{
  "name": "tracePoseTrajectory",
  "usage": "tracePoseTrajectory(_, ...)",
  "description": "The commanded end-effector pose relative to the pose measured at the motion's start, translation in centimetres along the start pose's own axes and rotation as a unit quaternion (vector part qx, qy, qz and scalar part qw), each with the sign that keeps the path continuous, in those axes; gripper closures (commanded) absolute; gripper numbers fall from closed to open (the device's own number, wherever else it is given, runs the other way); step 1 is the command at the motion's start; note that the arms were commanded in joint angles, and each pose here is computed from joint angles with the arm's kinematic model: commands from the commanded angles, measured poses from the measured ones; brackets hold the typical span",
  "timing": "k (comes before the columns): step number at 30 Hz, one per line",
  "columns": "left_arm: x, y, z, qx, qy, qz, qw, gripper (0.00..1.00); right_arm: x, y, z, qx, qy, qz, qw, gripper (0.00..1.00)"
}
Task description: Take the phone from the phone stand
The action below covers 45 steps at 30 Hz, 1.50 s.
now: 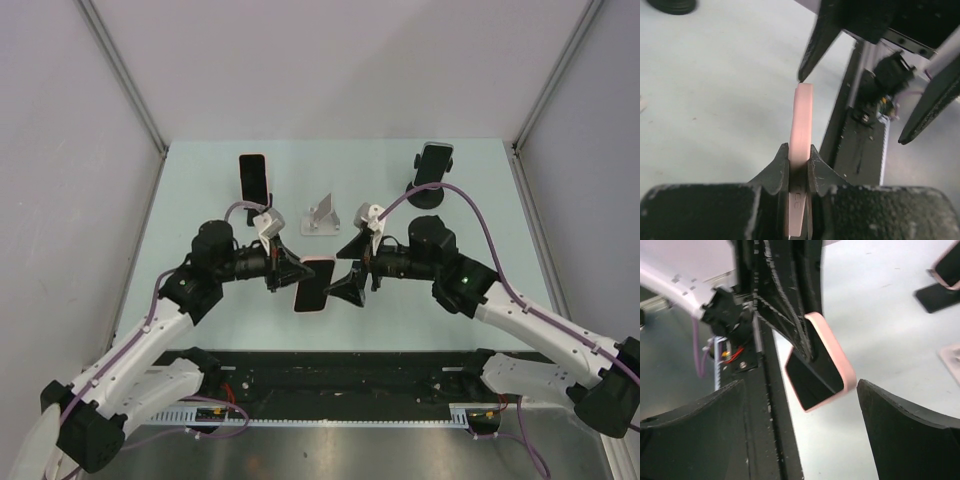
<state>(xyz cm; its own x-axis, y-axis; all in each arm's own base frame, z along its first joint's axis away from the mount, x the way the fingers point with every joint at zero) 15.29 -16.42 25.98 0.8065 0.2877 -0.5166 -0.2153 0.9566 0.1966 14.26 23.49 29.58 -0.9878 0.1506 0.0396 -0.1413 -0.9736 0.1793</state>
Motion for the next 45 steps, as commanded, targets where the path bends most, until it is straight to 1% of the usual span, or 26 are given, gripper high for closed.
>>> tracePoseTrajectory(1, 0.1, 1.3, 3.5, -0.128, 0.029, 0.120, 0.984, 1.00, -1.1, 0.6, 2.0, -0.043, 0.001, -0.119, 0.992, 0.00)
tracePoseTrajectory(2, -0.2, 1.6, 4.0, -0.154, 0.028, 0.125, 0.980, 1.00, -1.2, 0.4, 1.8, -0.050, -0.004, -0.131, 0.990, 0.00)
tracePoseTrajectory(4, -0.1, 1.8, 3.8, -0.193, 0.068, 0.139, 0.969, 1.00, -1.4, -0.1, 2.1, -0.074, -0.017, -0.169, 0.983, 0.00)
tracePoseTrajectory(5, -0.5, 2.4, 4.6, -0.247, 0.063, 0.142, 0.956, 1.00, -0.9, -0.7, 1.9, -0.078, -0.020, -0.171, 0.982, 0.00)
tracePoseTrajectory(6, -0.8, 2.5, 4.6, -0.277, 0.102, 0.133, 0.946, 1.00, -1.1, -1.0, 1.8, -0.089, -0.025, -0.198, 0.976, 0.00)
tracePoseTrajectory(7, 0.0, 2.3, 3.4, -0.288, 0.129, 0.139, 0.939, 1.00, -1.1, -1.6, 1.6, -0.089, -0.027, -0.210, 0.973, 0.00)
tracePoseTrajectory(8, -0.3, 2.9, 3.9, -0.334, 0.134, 0.139, 0.923, 1.00, -0.5, -2.3, 1.7, -0.096, -0.027, -0.232, 0.968, 0.00)
tracePoseTrajectory(9, -0.3, 2.9, 3.7, -0.347, 0.165, 0.135, 0.913, 1.00, -0.3, -2.7, 1.6, -0.097, -0.026, -0.241, 0.965, 0.00)
tracePoseTrajectory(10, 0.1, 2.9, 3.2, -0.352, 0.178, 0.140, 0.908, 1.00, 0.1, -3.5, 1.2, -0.089, -0.022, -0.249, 0.964, 0.00)
tracePoseTrajectory(11, 0.0, 3.0, 3.3, -0.360, 0.184, 0.138, 0.904, 1.00, 0.7, -4.0, 1.3, -0.095, -0.023, -0.270, 0.958, 0.00)
tracePoseTrajectory(14, -0.2, 3.0, 3.2, -0.367, 0.212, 0.125, 0.897, 1.00, 1.5, -5.3, 0.7, -0.095, -0.030, -0.298, 0.949, 0.00)
tracePoseTrajectory(17, -0.5, 3.3, 3.2, -0.378, 0.222, 0.117, 0.891, 1.00, 1.4, -6.1, 0.4, -0.099, -0.042, -0.325, 0.940, 0.00)
tracePoseTrajectory(23, -1.1, 3.5, 3.4, -0.380, 0.225, 0.101, 0.891, 1.00, 1.3, -7.0, 0.1, -0.106, -0.044, -0.340, 0.934, 0.00)
tracePoseTrajectory(32, -1.2, 3.2, 3.0, -0.367, 0.241, 0.090, 0.894, 1.00, 1.2, -8.1, -0.1, -0.097, -0.040, -0.331, 0.938, 0.00)
tracePoseTrajectory(45, -1.6, 2.8, 3.1, -0.353, 0.243, 0.075, 0.900, 1.00, 1.0, -9.4, 0.0, -0.087, -0.030, -0.332, 0.939, 0.00)
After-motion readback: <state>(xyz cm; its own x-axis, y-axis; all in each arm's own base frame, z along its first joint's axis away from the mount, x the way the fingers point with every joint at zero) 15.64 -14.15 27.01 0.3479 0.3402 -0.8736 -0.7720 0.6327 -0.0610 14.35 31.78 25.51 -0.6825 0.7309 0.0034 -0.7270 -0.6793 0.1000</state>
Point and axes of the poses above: each gripper's point midway between its finger pads, its own y axis back along the fingers, its own x axis along the line the jaws close on, z = x × y, the point moved 9 cm from there along y, back along the fingers, and after that the axes turned 10 degrees about y, right-handed, at the moved point
